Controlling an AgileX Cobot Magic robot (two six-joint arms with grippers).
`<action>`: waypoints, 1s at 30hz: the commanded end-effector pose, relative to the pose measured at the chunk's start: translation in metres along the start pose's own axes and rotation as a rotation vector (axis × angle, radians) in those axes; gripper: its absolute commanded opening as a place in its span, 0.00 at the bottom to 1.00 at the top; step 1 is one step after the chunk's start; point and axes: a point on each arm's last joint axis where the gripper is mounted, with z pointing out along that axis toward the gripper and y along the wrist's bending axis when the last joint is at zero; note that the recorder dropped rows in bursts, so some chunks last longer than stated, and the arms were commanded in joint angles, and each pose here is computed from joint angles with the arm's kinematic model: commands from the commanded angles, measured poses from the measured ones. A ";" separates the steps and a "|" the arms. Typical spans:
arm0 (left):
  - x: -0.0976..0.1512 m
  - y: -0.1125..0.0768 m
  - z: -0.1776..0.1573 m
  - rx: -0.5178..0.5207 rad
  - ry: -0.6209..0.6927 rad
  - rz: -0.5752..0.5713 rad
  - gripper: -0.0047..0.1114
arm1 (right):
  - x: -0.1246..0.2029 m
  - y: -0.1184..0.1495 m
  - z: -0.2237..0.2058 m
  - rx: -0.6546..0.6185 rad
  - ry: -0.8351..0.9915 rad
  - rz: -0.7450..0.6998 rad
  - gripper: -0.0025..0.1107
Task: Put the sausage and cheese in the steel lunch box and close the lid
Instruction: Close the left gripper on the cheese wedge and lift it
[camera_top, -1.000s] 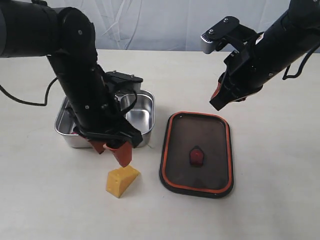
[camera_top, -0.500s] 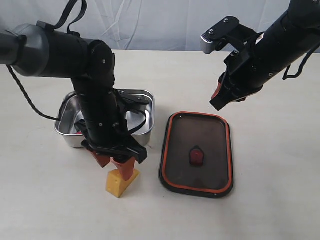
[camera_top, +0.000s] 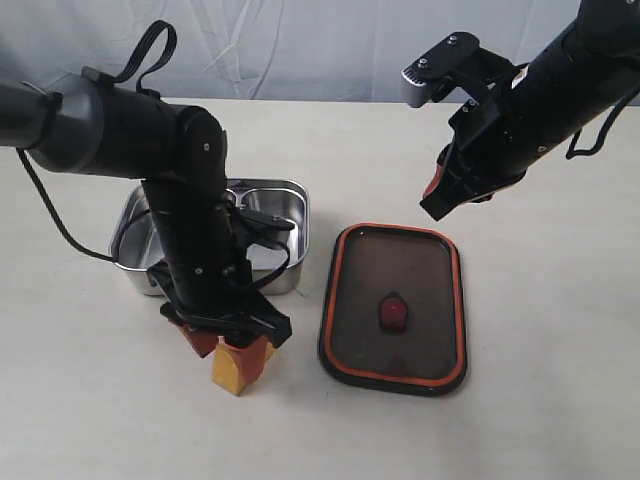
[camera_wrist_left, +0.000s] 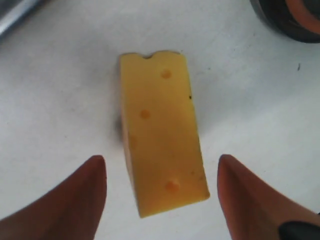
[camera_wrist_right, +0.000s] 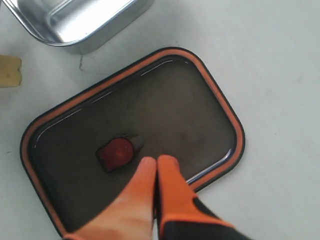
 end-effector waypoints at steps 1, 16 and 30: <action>-0.002 -0.001 0.002 -0.002 -0.039 0.000 0.56 | -0.001 -0.002 -0.005 0.016 -0.013 -0.001 0.02; -0.009 -0.002 0.001 0.008 -0.116 -0.002 0.56 | 0.000 -0.001 -0.005 0.010 -0.007 0.002 0.02; -0.008 -0.004 0.021 0.091 -0.012 0.005 0.42 | 0.000 -0.001 -0.005 0.009 -0.005 0.002 0.02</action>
